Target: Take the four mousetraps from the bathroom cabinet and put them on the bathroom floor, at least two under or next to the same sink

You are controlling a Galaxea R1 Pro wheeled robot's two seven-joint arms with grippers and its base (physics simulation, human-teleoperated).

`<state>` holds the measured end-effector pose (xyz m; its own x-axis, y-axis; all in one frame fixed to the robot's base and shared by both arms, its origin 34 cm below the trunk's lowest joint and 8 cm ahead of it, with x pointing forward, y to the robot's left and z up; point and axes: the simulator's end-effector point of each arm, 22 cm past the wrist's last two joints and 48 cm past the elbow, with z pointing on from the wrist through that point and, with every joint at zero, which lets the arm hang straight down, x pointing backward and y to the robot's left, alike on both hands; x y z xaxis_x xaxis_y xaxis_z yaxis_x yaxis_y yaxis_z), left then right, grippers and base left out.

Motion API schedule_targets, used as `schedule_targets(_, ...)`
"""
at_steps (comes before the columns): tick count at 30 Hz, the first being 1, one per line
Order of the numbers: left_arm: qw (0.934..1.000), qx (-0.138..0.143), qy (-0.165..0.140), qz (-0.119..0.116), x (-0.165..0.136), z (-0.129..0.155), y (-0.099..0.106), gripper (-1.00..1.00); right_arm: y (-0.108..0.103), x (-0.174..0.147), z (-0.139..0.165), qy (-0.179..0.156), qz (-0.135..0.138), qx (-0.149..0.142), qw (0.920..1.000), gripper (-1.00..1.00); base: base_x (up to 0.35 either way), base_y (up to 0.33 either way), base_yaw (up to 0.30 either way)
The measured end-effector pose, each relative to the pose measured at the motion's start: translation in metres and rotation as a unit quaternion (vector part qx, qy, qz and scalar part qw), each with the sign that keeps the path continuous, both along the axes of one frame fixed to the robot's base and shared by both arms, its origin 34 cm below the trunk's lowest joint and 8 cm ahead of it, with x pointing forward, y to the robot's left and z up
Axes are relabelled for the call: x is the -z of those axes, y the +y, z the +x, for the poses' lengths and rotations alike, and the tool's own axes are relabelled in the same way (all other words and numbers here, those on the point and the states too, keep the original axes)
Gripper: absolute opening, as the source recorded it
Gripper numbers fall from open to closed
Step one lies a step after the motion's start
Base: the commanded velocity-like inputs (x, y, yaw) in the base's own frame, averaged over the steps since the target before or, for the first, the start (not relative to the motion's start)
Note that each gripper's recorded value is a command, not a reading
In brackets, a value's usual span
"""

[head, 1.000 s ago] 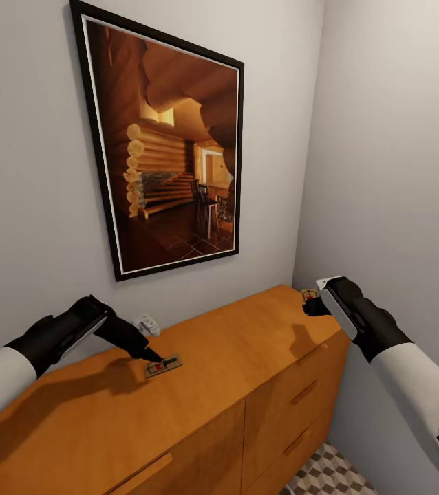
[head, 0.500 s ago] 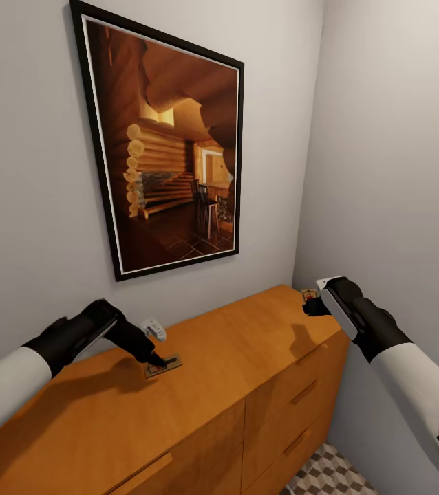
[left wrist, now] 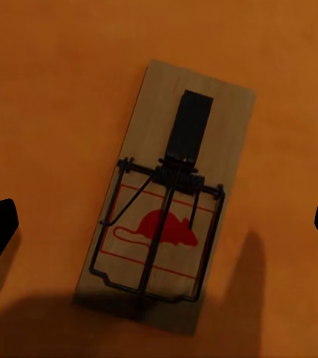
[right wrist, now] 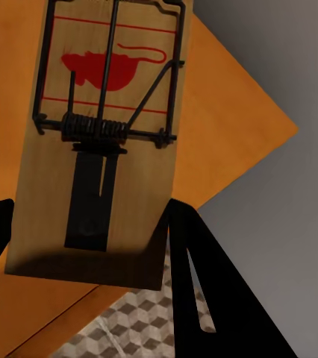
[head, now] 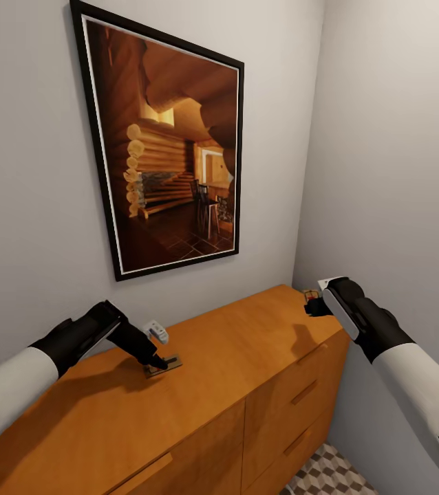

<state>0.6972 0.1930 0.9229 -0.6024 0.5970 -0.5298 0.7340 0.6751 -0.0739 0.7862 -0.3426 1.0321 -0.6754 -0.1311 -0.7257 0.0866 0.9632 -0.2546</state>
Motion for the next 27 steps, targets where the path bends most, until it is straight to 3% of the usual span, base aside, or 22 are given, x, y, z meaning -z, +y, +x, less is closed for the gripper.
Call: schedule_targets(27,1.0,-0.005,0.002,-0.006,0.021,0.005,0.009,1.0,0.0,0.0,0.0,0.0,0.0,0.0,1.0,-1.0,0.0,0.0,0.0)
